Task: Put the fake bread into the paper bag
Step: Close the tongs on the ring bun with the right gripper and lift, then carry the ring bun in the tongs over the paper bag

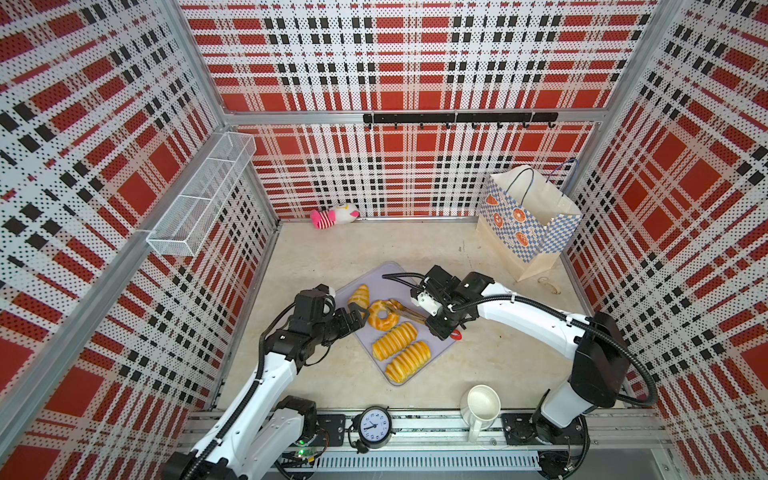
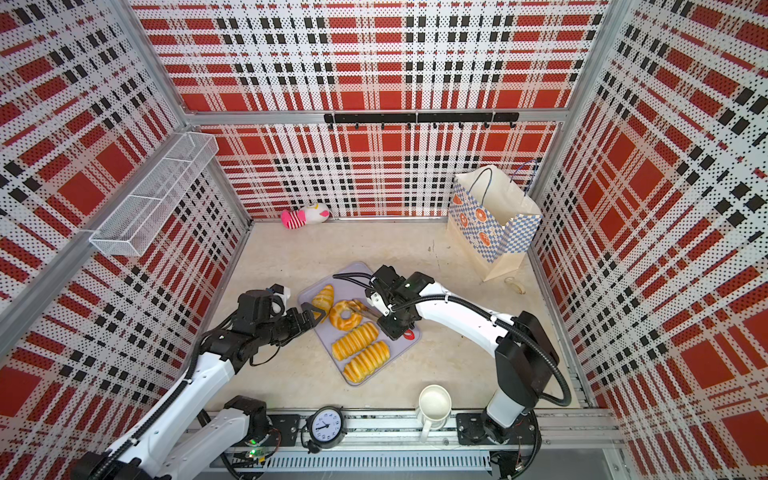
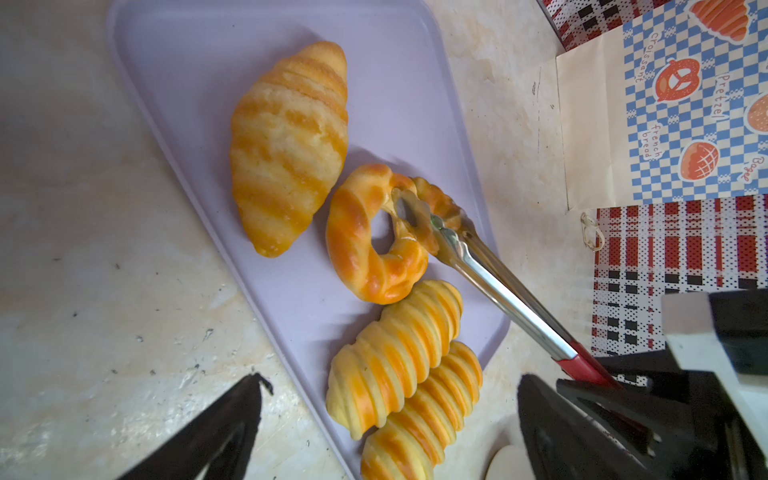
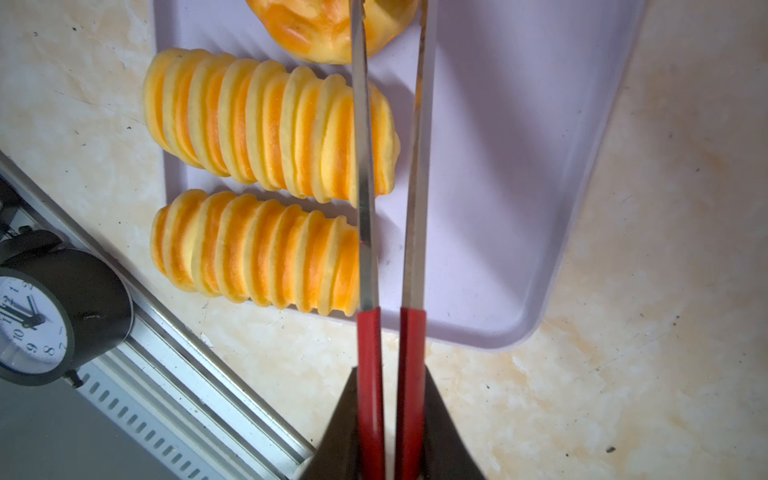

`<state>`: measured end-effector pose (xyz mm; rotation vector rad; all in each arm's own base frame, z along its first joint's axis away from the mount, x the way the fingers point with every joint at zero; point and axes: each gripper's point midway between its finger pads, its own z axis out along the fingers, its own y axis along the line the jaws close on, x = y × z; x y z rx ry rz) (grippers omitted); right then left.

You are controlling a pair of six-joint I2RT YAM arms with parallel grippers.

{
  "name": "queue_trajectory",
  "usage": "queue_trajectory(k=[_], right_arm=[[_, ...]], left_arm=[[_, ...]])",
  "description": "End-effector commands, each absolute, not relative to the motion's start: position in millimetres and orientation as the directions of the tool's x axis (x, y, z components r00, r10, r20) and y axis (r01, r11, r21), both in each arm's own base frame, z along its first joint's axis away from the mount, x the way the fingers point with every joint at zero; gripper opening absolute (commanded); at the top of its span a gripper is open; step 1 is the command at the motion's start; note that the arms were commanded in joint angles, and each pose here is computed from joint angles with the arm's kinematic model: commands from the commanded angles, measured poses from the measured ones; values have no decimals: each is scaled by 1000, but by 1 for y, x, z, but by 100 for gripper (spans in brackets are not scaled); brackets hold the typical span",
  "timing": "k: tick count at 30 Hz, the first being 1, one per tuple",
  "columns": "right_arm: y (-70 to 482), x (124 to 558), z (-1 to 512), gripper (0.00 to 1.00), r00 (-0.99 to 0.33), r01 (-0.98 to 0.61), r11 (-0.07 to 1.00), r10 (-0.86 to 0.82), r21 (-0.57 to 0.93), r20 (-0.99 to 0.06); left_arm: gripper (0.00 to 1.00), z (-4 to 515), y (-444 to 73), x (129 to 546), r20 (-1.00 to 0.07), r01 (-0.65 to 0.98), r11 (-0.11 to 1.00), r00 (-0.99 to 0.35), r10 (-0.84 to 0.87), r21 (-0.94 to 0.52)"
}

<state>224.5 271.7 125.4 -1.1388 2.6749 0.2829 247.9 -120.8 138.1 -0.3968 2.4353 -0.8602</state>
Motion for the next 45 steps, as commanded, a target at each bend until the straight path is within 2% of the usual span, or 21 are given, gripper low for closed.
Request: queue_trajectory(k=[1, 8, 13, 25, 34, 45], right_arm=[[275, 235, 156, 19, -666, -706, 705, -627, 70, -405], [263, 242, 200, 19, -660, -641, 766, -512, 56, -549], [244, 248, 242, 19, -636, -571, 819, -400, 54, -660], [147, 253, 347, 18, -476, -336, 940, -107, 67, -873], [76, 261, 403, 16, -355, -98, 995, -6, 30, -935], [15, 310, 407, 15, -290, 92, 990, 132, 110, -948]], left_arm=[[98, 156, -126, 255, -429, -34, 729, -788, -440, -684], [98, 201, -139, 271, -506, 110, 620, -696, -510, -777], [98, 238, -162, 276, -576, 251, 574, -647, -499, -780], [98, 306, -239, 288, -677, 498, 459, -565, -472, -736], [98, 334, -294, 288, -754, 622, 427, -525, -395, -656], [98, 339, -335, 304, -800, 726, 347, -485, -353, -594]])
